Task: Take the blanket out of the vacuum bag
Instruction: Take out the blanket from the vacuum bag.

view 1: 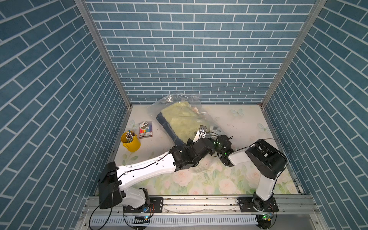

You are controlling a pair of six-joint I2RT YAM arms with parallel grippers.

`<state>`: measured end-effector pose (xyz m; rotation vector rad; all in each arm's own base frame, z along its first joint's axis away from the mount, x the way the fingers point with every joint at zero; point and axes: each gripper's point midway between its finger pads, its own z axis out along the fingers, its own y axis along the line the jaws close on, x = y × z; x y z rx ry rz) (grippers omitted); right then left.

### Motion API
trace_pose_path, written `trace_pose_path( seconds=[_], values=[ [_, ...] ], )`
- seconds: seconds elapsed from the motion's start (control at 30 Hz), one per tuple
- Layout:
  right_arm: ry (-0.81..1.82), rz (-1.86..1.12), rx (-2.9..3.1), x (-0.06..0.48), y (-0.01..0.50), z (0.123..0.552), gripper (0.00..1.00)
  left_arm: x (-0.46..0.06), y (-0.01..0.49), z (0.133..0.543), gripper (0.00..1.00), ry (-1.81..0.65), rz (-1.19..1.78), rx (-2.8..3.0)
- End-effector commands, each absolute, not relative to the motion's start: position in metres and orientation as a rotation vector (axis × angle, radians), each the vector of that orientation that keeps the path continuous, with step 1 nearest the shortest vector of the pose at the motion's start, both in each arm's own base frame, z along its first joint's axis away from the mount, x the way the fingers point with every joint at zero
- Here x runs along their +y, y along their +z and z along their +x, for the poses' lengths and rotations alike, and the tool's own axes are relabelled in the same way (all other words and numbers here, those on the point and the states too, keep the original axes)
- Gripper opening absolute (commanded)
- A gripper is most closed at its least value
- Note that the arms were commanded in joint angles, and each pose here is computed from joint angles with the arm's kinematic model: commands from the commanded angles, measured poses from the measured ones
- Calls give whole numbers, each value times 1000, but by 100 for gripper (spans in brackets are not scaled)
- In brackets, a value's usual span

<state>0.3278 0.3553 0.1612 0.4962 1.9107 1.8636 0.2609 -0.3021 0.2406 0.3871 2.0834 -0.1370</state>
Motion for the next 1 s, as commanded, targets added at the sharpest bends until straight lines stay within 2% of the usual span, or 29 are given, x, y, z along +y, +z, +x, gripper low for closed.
trace_pose_path(
  seconds=[0.0, 0.07, 0.1, 0.13, 0.2, 0.23, 0.27, 0.97],
  values=[
    [1882, 463, 1867, 361, 172, 336, 52, -298, 246, 264, 0, -139, 368, 2073],
    [1884, 437, 1879, 367, 174, 339, 51, -297, 245, 264, 0, -132, 369, 2073],
    [1886, 430, 1888, 369, 174, 339, 44, -296, 246, 265, 0, -130, 367, 2071],
    [1894, 426, 1886, 370, 175, 339, 29, -295, 247, 265, 0, -129, 364, 2069],
    [1907, 417, 1885, 370, 177, 337, 10, -293, 249, 266, 0, -123, 358, 2067],
    [1907, 414, 1888, 369, 177, 335, 2, -292, 251, 267, 0, -123, 351, 2065],
    [1912, 409, 1888, 368, 179, 333, 0, -291, 252, 268, 0, -125, 345, 2061],
    [1901, 308, 1854, 315, 214, 263, 0, -292, 247, 286, 0, -100, 235, 2052]
  ],
)
